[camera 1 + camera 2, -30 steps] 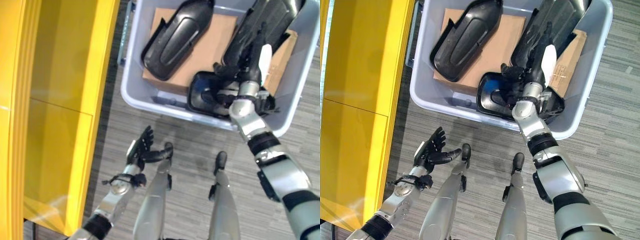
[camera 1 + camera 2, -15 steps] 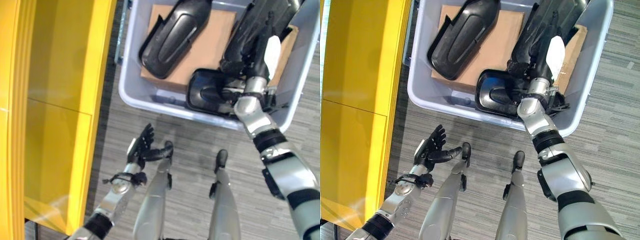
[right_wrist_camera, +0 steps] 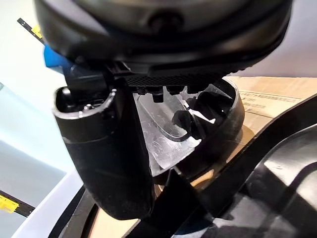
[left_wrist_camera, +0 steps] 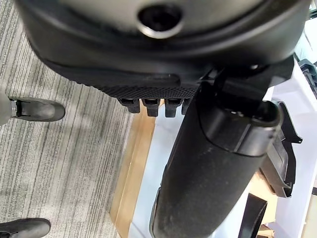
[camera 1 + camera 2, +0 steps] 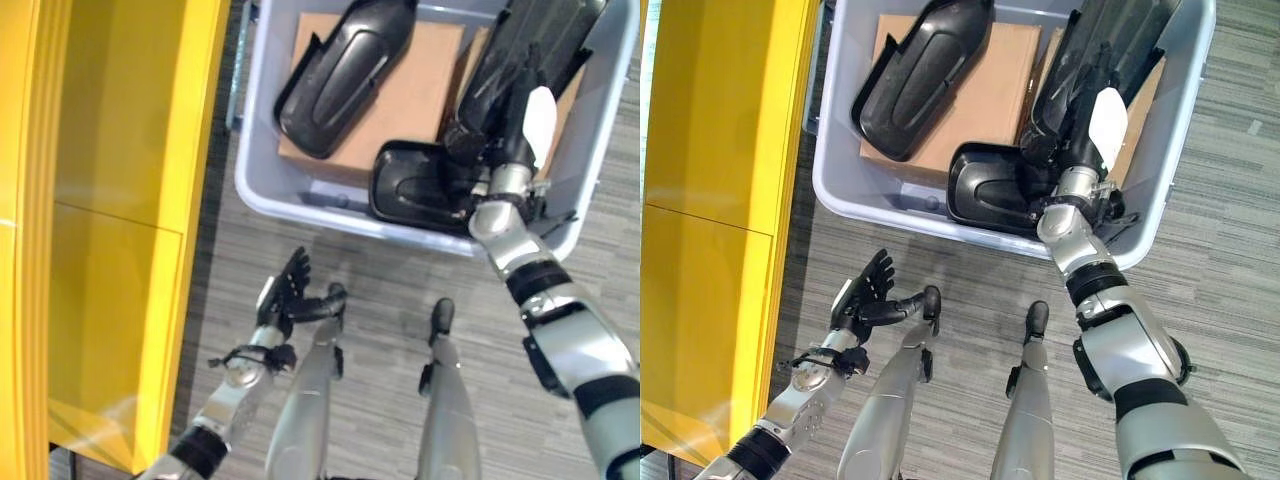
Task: Move parts from the plastic box to the shelf.
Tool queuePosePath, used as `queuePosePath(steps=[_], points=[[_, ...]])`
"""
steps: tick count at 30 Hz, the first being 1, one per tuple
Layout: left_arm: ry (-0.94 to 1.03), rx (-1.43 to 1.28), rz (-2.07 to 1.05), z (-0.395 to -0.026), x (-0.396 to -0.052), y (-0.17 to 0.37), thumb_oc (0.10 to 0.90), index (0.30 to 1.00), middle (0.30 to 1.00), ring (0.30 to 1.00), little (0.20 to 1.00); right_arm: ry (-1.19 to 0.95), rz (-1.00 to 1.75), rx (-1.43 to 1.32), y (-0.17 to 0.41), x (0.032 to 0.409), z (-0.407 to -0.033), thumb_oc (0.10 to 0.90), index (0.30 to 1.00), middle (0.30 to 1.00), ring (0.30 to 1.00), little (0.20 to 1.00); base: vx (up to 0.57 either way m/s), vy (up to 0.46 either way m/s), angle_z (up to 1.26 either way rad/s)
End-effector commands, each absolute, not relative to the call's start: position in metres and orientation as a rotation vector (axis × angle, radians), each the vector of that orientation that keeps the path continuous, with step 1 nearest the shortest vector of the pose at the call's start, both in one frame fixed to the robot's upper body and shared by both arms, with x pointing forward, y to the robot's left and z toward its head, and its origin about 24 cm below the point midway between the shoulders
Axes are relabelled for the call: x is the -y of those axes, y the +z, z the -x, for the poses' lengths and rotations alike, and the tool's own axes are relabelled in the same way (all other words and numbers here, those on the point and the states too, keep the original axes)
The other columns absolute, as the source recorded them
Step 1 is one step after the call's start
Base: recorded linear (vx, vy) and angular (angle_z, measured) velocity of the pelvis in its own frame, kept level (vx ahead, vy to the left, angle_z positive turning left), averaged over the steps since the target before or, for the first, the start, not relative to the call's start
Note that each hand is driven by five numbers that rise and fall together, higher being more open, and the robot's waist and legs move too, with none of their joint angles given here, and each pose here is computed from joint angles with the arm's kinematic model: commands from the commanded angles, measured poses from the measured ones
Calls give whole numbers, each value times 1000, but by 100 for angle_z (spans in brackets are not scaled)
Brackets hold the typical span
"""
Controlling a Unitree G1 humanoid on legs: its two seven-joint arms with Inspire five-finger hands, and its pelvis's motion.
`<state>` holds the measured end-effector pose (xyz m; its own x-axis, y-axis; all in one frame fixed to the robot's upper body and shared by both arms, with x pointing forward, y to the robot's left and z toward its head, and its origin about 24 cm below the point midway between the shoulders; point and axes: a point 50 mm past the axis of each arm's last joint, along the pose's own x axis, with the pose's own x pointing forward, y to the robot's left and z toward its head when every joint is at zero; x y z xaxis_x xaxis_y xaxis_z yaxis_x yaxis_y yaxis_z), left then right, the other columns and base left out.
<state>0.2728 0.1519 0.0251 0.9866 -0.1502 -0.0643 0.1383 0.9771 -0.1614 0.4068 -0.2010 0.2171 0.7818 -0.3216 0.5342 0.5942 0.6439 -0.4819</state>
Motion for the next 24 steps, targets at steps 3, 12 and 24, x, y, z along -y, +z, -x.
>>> queuePosePath(steps=[3,12,24], points=[[-192,87,179,-272,-145,53,900,1000,1000,1000,1000,-598,990,382,212,244,-398,900,1000,1000,1000,1000,0,0,0],[-171,89,180,-271,-150,52,900,1000,1000,1000,1000,-530,1119,407,199,243,-390,900,1000,1000,1000,1000,0,0,0],[-155,89,173,-270,-157,51,900,1000,1000,1000,1000,-569,1183,439,205,257,-382,900,1000,1000,1000,1000,0,0,0]])
